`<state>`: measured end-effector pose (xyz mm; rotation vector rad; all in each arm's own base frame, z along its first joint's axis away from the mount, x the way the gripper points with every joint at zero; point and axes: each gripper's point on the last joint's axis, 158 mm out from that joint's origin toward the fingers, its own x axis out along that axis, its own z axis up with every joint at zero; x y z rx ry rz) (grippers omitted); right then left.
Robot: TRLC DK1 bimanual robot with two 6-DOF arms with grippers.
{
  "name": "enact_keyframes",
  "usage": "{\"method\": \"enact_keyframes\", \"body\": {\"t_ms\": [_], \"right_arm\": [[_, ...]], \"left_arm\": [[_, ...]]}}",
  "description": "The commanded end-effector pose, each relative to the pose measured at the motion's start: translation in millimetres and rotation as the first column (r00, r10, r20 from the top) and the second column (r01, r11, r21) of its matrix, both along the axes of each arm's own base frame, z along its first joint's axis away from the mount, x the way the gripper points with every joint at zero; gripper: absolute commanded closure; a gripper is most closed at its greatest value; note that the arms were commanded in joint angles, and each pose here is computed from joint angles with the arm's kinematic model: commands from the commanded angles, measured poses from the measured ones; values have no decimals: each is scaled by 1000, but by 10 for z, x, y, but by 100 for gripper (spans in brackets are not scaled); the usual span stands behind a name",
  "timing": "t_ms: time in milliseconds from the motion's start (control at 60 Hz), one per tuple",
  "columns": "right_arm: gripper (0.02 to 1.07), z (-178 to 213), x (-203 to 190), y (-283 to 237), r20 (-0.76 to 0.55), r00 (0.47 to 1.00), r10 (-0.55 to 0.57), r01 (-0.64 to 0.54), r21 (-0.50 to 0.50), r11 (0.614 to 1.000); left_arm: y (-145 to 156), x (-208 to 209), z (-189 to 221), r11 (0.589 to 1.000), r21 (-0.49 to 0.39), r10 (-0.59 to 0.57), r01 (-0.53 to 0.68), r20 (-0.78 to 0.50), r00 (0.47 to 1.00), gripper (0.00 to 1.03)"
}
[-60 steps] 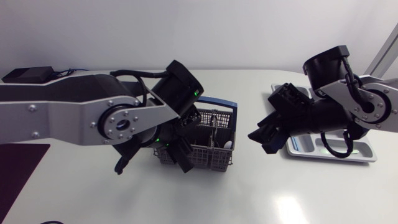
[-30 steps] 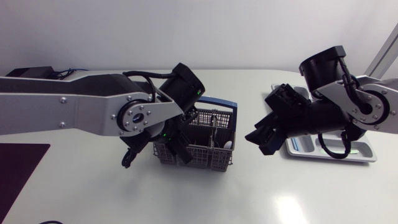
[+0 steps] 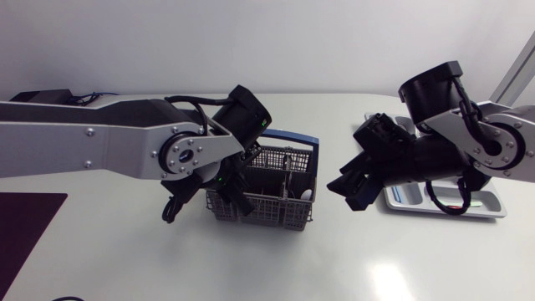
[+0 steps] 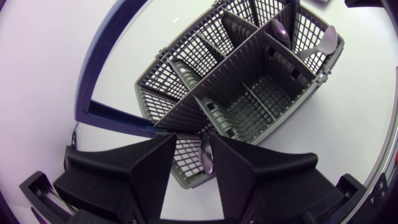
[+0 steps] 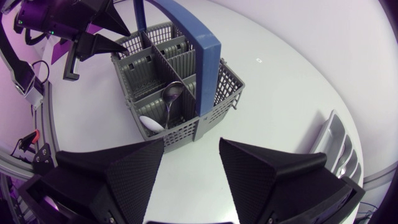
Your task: Unload the cutlery basket into the drawer organizer.
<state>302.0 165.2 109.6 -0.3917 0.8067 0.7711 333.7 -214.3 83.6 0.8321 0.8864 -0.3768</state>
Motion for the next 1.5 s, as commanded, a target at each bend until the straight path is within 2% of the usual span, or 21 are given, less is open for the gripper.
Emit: {"method": "enact_keyframes", "body": {"t_ms": [0,567,600,817,967,1033,1300,1400,1483], "right_arm": [[41,-79,-108,-28,-33,999,-14,14,-7,1000],[39,-129,-153,-68,-32,999,-17,16,-21,1000],[39,-135,-157,-70,-33,999,-17,16,-22,1000],[39,-143,-172,-86,-29,999,-17,17,-22,1000],[38,-163,-182,-110,-30,999,-20,19,-25,1000],[37,-146,-185,-111,-24,1000,-19,18,-24,1000],[35,-84,-198,-85,-11,1000,-11,10,-18,1000],[20,-51,-204,-53,-4,1000,-2,2,-13,1000],[17,-29,-234,1,1,1000,15,-15,-11,1000]], "left_arm": [[158,-25,-149,998,52,32,-31,-22,999,67],[390,5,-18,992,112,57,-58,17,998,70],[395,7,-31,991,117,59,-61,16,998,75],[395,-3,-116,988,146,58,-56,-9,998,85],[378,-1,-99,988,146,60,-58,-11,998,97],[377,0,-97,987,147,60,-58,-12,998,100],[301,7,109,993,112,38,-41,26,999,100],[276,0,237,995,96,25,-30,45,999,100],[251,-21,334,996,90,11,-17,61,998,100]]}}
